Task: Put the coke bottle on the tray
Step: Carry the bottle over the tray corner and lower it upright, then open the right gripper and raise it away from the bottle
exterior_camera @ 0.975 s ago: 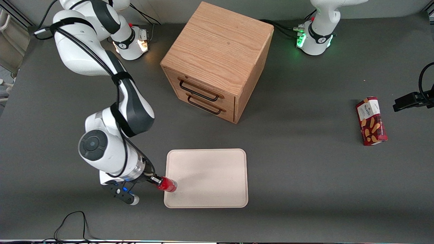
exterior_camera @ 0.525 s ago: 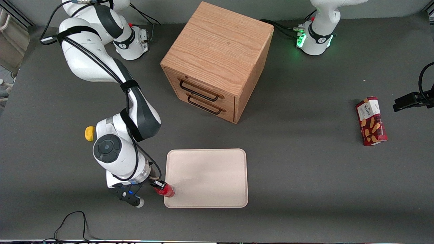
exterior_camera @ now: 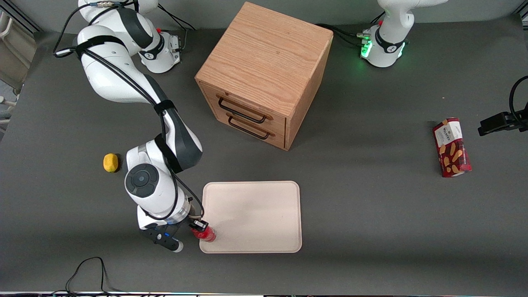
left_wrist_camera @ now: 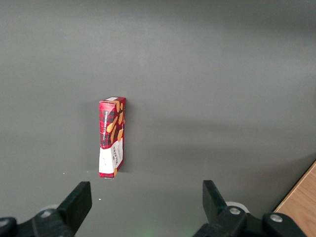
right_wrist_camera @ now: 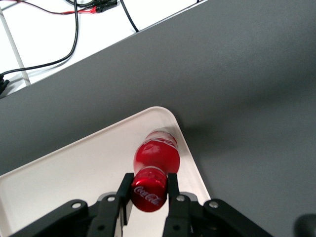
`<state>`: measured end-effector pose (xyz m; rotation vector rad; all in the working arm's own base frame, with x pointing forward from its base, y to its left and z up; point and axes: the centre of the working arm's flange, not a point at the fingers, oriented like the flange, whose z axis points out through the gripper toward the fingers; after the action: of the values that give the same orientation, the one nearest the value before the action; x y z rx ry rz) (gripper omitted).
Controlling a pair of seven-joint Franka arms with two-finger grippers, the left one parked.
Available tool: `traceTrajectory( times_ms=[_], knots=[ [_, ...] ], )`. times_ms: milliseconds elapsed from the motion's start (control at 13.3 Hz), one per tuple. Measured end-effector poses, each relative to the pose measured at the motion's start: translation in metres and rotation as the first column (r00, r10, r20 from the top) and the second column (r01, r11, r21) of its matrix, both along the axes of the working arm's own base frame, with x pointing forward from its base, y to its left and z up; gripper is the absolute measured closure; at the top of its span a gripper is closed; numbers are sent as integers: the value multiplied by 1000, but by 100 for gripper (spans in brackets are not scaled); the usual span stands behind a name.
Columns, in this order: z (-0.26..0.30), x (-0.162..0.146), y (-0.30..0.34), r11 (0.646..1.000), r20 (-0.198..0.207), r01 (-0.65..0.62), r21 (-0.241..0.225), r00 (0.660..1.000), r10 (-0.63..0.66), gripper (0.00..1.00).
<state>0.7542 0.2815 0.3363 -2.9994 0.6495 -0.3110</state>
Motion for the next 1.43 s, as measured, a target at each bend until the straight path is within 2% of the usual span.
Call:
traceTrajectory(
  times_ms=[450,525,675,975,1050,1425],
  knots=[
    [-3,1,6,1000,22,-13,-3,1000,13,69],
    [-3,1,7,1000,28,-16,-5,999,16,63],
    [0,1,10,999,48,-28,-25,998,29,45],
    [2,1,12,999,56,-34,-33,998,36,4],
    [2,1,12,999,56,-35,-34,998,36,0],
    [2,1,12,999,57,-35,-35,998,37,0]
  ],
)
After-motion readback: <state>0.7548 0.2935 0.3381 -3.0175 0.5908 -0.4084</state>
